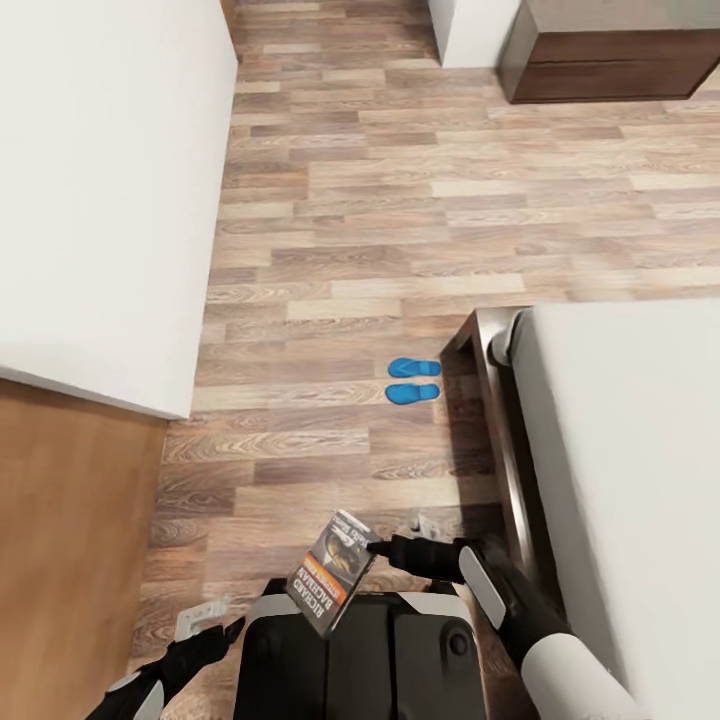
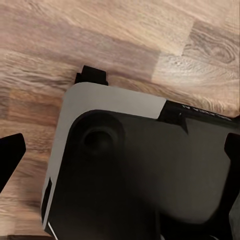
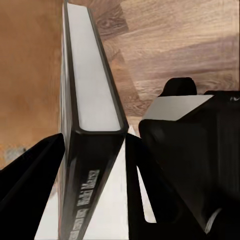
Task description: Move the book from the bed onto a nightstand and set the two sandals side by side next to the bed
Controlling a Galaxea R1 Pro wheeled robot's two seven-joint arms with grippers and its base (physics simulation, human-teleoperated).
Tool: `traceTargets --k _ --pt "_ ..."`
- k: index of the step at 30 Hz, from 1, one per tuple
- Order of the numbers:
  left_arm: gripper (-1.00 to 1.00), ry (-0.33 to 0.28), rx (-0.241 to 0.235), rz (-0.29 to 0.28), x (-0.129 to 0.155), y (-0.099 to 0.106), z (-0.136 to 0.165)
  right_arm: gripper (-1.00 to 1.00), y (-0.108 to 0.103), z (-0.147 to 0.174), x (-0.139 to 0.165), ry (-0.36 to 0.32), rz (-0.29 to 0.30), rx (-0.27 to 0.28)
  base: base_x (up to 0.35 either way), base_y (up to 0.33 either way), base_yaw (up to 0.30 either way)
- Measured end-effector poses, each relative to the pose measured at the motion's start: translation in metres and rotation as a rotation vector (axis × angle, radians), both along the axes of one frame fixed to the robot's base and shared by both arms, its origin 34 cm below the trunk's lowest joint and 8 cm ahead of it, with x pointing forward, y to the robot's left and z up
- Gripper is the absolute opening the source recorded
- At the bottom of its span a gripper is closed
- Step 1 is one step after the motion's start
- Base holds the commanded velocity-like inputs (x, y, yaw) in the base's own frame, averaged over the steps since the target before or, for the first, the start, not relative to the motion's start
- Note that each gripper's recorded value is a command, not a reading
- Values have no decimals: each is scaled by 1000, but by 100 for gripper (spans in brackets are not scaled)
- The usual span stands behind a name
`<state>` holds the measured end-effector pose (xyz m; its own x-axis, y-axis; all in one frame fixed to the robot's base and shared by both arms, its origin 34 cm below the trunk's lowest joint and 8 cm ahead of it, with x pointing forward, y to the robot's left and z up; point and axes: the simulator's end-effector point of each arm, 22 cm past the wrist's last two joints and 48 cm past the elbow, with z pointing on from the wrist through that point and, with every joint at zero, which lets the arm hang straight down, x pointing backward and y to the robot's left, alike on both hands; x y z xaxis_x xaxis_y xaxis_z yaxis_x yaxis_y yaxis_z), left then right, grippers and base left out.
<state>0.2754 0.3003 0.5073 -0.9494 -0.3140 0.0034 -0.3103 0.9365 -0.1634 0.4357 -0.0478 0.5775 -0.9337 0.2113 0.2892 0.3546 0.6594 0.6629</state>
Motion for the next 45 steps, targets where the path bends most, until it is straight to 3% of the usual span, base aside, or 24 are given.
traceTargets --k 4,9,13,18,20,45 --pt "100 -7 1 -2 1 -1 0 -100 -18 -21 -13 -44 -22 -71 0 0 293" --pt "100 -8 1 -3 0 -1 0 -100 -92 -48 -20 -119 -12 -213 0 0 150" --pt "100 -8 1 -3 0 -1 0 -100 -128 -53 -22 -124 1 -262 0 0 18" --pt "100 -6 -1 -4 -1 -2 0 -100 -207 -57 -23 -132 32 -364 0 0 3" --pt "100 -5 -2 -4 -1 -3 0 -100 -219 -57 -23 -132 34 -378 0 0 0" --pt "100 4 -13 4 -6 -8 2 -100 -242 -59 -29 -162 35 -432 0 0 0"
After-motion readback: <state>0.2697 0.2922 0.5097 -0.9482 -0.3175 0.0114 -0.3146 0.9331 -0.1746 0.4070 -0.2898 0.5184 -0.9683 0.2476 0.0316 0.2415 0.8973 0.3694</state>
